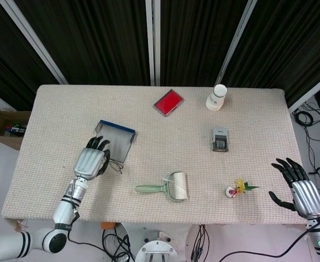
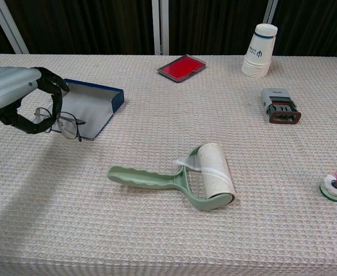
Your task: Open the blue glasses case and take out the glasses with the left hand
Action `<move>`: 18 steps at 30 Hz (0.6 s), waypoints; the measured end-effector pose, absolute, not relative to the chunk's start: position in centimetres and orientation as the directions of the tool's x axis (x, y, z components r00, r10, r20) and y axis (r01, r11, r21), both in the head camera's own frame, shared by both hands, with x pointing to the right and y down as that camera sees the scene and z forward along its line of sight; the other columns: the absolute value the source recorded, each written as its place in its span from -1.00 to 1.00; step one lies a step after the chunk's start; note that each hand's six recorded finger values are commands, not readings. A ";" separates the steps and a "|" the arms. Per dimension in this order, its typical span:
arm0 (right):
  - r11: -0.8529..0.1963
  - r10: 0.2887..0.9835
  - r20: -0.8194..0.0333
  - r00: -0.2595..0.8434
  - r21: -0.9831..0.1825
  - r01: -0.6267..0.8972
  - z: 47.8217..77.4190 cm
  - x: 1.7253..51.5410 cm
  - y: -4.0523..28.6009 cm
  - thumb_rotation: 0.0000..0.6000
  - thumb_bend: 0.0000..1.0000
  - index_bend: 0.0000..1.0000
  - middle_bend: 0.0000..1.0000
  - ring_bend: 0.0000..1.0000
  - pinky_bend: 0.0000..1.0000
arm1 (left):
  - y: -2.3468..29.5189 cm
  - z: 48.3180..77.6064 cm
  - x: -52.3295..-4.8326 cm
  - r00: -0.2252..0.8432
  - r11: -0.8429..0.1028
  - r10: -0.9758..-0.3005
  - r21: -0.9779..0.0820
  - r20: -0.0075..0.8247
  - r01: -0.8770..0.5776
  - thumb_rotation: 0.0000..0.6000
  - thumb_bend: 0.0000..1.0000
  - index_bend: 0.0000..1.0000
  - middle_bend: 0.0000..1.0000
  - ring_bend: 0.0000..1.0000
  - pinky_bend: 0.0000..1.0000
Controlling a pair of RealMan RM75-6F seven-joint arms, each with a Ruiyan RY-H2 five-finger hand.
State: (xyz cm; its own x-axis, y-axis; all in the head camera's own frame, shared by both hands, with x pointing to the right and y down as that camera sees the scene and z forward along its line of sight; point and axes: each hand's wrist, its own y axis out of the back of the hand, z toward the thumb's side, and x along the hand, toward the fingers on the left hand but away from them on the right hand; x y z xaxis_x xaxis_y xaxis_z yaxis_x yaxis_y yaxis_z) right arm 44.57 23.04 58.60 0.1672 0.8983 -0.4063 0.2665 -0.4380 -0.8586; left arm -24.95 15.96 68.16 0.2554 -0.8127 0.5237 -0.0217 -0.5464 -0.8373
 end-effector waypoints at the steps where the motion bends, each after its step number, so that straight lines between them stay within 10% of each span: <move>1: -0.439 0.898 -0.407 0.168 -0.858 0.266 58.6 44.6 23.1 1.00 -0.60 -0.64 -0.74 -1.00 -0.79 | 16.5 67.8 -24.8 0.265 -0.545 -0.811 -0.838 0.522 -0.017 1.00 0.05 0.27 -0.62 -0.88 -0.78; 10: -0.434 0.900 -0.404 0.163 -0.863 0.258 58.2 44.7 23.3 1.00 -0.60 -0.64 -0.74 -1.00 -0.79 | 19.7 67.7 -21.2 0.367 -0.564 -0.758 -0.824 0.539 0.046 1.00 0.04 0.21 -0.63 -0.88 -0.78; 18: -0.427 0.904 -0.400 0.151 -0.867 0.256 57.9 45.0 23.5 1.00 -0.60 -0.64 -0.74 -1.00 -0.79 | 19.7 68.4 -18.1 0.442 -0.570 -0.709 -0.815 0.549 0.098 1.00 -0.33 -0.63 -0.72 -0.88 -0.78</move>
State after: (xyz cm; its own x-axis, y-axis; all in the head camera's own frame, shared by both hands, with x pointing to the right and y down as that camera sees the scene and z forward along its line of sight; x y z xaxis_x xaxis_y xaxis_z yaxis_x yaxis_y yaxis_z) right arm 44.95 23.49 57.89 0.1507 0.9039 -0.4003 0.2564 -0.4268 -0.8672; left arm -18.15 19.66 68.41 0.4424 -0.7090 0.5492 0.0980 -0.5705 -0.8154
